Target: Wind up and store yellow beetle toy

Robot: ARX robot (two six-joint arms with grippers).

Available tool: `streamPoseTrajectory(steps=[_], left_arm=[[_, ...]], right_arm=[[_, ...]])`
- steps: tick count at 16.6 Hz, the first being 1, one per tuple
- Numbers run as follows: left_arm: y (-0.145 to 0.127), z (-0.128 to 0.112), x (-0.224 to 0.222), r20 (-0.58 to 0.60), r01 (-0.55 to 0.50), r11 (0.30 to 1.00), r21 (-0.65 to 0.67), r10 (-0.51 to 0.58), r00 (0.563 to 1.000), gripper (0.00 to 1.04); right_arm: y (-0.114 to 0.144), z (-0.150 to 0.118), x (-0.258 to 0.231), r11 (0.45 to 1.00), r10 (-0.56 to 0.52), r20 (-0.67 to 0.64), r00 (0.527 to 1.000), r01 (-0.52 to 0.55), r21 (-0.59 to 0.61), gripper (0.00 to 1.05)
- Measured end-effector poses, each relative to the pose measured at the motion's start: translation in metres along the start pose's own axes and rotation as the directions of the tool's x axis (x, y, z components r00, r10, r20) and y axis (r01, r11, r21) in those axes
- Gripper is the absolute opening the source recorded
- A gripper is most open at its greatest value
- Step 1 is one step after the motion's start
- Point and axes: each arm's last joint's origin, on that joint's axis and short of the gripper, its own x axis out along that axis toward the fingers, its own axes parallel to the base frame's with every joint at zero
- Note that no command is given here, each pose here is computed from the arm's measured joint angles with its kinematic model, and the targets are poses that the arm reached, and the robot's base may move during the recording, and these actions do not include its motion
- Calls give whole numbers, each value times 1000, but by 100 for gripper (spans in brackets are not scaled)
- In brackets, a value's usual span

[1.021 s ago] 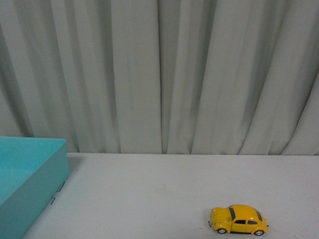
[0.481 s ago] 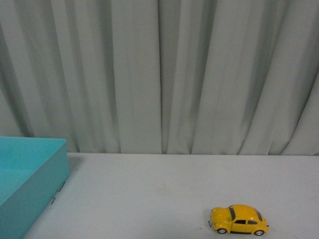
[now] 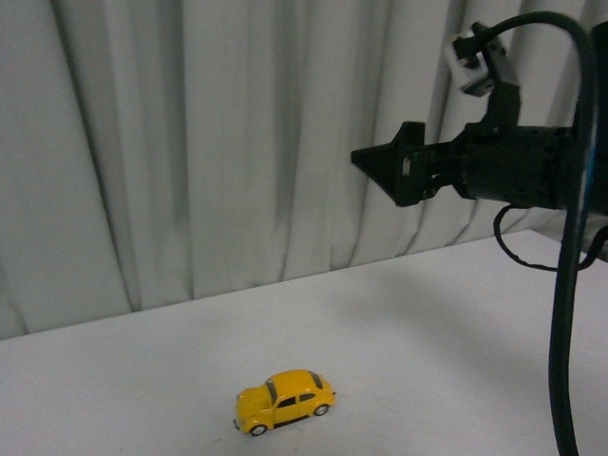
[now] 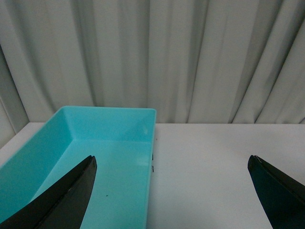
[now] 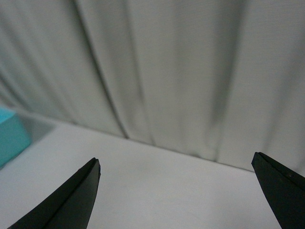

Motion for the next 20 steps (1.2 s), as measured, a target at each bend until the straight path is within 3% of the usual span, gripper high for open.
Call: streamPoseTrajectory(steps=[1, 3, 6, 9, 11, 14, 20], left_arm=[[0, 0, 0, 0, 0, 1000, 0, 0, 1000, 98], [0, 0, 0, 0, 0, 1000, 0, 0, 1000, 98], [0, 0, 0, 0, 0, 1000, 0, 0, 1000, 98], [0, 0, 0, 0, 0, 1000, 0, 0, 1000, 98], [0, 0, 0, 0, 0, 1000, 0, 0, 1000, 98], [0, 0, 0, 0, 0, 1000, 0, 0, 1000, 98], [0, 0, 0, 0, 0, 1000, 0, 0, 1000, 98]], right_arm=[[1, -3, 18, 991, 122, -45, 992, -124, -49, 98], [-1, -14, 38, 929, 326, -172, 930, -349, -126, 98], [-15, -28, 57, 811, 451, -347, 822, -540, -225, 98], [-20, -62, 65, 685, 524, -508, 684, -693, -226, 98], [-18, -84, 74, 582, 548, -596, 588, -779, -233, 98], [-12, -101, 93, 453, 561, -657, 503, -851, -266, 98], [-8, -111, 116, 355, 559, -709, 431, -897, -265, 98]])
